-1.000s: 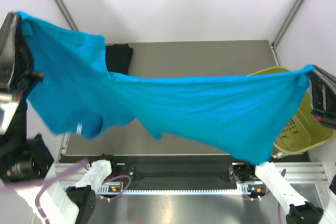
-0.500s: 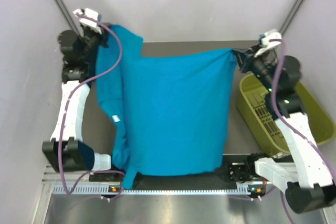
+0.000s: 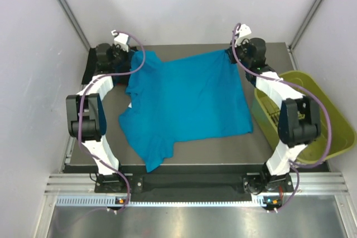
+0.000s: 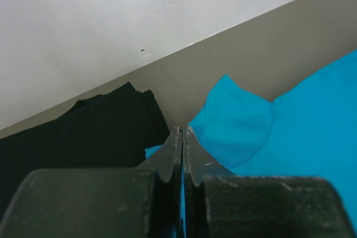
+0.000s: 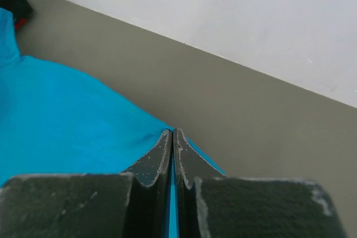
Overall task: Fold and stack the t-shirts
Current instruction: Flatten the tshirt out
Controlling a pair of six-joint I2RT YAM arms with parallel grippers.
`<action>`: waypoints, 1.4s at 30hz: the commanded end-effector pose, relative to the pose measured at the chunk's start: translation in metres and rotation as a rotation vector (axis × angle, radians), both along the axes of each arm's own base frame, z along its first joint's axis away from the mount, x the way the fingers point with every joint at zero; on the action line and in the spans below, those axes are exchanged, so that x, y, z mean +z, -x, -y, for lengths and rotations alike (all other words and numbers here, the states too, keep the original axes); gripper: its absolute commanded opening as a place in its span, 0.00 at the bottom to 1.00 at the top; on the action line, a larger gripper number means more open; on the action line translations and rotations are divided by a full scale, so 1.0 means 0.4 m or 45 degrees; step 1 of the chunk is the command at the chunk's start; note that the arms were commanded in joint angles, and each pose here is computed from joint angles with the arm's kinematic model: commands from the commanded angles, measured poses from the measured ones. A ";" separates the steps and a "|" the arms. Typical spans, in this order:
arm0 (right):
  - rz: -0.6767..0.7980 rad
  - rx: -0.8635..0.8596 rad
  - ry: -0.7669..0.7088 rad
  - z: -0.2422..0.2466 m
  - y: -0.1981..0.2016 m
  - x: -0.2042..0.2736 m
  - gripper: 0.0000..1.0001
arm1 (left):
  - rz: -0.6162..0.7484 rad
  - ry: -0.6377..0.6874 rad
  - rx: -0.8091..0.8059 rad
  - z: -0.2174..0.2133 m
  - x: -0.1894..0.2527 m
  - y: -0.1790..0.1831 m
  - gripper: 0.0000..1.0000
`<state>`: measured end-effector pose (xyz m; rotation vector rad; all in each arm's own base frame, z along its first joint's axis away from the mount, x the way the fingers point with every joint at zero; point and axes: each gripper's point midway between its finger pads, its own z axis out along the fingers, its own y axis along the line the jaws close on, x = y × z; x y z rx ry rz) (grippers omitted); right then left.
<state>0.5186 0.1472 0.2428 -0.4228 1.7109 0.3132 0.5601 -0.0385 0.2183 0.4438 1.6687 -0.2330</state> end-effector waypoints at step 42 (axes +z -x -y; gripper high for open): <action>0.232 -0.292 0.176 0.145 0.019 0.160 0.00 | 0.069 -0.308 0.247 0.011 0.294 0.299 0.00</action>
